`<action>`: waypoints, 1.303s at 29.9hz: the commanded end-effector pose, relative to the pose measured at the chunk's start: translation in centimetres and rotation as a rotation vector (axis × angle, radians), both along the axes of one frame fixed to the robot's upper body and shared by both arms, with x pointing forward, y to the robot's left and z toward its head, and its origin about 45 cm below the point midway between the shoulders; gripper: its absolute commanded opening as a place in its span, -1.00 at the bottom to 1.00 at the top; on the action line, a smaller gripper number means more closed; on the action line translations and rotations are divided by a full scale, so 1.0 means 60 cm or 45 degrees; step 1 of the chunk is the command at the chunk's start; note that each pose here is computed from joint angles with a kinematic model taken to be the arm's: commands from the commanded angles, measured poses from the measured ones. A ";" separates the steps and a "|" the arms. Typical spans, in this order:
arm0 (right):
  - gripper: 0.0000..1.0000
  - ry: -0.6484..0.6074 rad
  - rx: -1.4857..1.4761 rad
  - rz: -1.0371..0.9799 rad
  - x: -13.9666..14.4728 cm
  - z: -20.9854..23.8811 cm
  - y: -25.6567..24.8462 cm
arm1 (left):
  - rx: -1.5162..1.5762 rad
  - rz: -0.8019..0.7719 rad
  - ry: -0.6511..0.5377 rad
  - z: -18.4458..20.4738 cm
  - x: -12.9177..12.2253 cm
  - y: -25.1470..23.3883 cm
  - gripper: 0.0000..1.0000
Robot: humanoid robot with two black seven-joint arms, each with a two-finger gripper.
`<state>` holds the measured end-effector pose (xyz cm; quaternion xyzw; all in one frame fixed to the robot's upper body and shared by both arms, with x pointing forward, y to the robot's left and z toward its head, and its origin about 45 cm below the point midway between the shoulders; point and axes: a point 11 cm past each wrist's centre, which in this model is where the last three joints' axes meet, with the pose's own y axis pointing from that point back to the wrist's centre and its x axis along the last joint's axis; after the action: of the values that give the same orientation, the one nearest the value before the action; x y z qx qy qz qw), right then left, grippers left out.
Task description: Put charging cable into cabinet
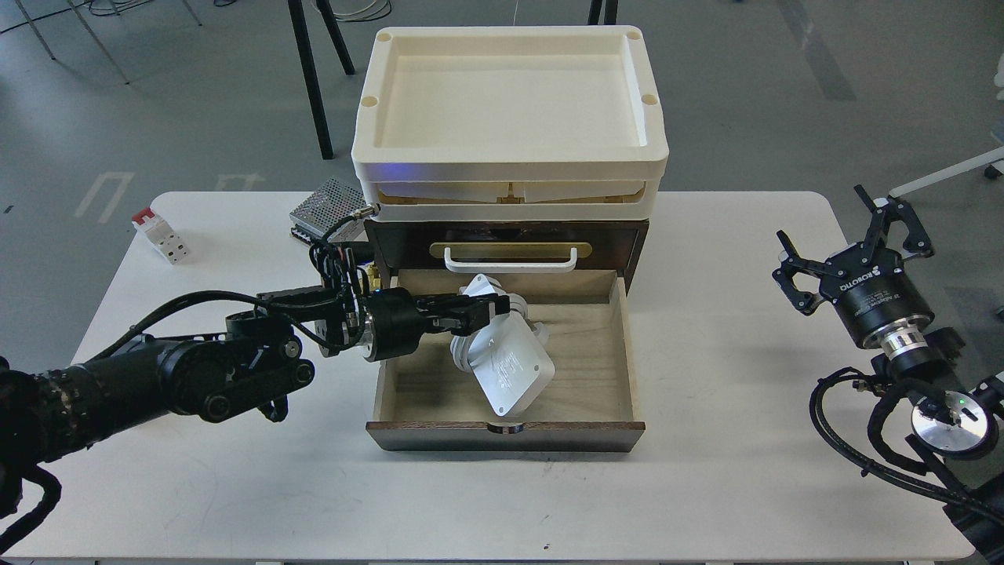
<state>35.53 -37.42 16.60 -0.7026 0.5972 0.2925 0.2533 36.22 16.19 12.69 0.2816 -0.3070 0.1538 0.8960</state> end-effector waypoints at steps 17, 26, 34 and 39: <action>0.99 0.000 0.002 -0.001 0.000 0.000 0.000 | -0.016 0.024 0.022 -0.008 -0.004 0.001 0.34; 0.99 -0.001 0.002 0.001 0.000 0.000 0.001 | -0.013 0.072 -0.005 0.020 0.003 0.054 0.39; 0.99 0.000 0.000 0.000 0.000 0.000 0.000 | -0.025 0.173 -0.017 0.060 -0.014 0.149 0.41; 0.99 -0.001 0.003 0.001 0.000 0.000 0.001 | -0.043 0.210 -0.008 0.074 -0.035 0.181 0.42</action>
<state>35.54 -37.38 16.61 -0.7025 0.5970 0.2928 0.2537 34.57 25.99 16.58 0.2909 -0.2861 0.2229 0.8853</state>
